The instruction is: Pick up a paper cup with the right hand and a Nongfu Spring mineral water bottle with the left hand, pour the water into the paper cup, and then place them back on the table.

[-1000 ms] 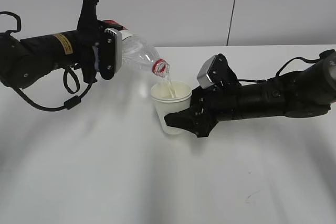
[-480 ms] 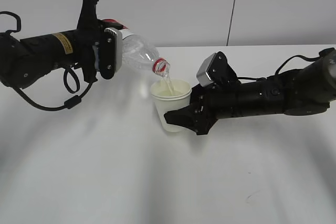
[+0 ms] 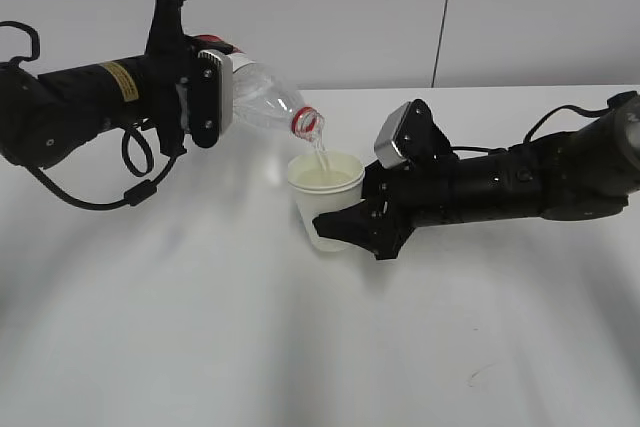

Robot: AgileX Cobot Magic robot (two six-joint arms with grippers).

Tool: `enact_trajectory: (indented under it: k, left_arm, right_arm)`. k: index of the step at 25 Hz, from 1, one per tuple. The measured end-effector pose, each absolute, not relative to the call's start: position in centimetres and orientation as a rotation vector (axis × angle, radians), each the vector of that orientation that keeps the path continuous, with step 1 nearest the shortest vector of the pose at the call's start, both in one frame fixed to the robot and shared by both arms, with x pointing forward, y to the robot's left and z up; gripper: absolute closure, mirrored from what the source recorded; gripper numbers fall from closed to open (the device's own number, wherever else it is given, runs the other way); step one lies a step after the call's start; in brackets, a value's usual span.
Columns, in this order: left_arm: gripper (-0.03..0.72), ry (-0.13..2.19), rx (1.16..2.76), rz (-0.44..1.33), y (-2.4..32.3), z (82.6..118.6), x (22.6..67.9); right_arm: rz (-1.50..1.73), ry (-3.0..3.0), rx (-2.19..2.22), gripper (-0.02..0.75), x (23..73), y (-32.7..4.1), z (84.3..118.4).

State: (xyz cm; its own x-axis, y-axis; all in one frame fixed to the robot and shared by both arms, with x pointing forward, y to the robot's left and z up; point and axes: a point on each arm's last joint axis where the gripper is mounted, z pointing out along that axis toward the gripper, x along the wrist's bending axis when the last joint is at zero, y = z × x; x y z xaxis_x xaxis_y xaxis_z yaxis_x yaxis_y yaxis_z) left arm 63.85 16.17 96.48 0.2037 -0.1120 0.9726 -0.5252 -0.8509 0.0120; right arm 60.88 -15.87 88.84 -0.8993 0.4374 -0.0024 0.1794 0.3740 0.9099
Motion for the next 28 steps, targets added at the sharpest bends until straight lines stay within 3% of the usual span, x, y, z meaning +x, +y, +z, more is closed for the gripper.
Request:
enact_trajectory:
  k: [15,28]
  left_arm:
    - [0.388,-0.054,2.151,1.501,15.3,96.3,63.7]
    - [0.388,0.557,1.906,1.141,15.5,96.1,63.5]
  right_arm:
    - [1.492,2.145,0.545,0.228,62.5,-16.4,89.9]
    - [1.501,1.883,0.805,0.228,64.3,-18.2,90.9]
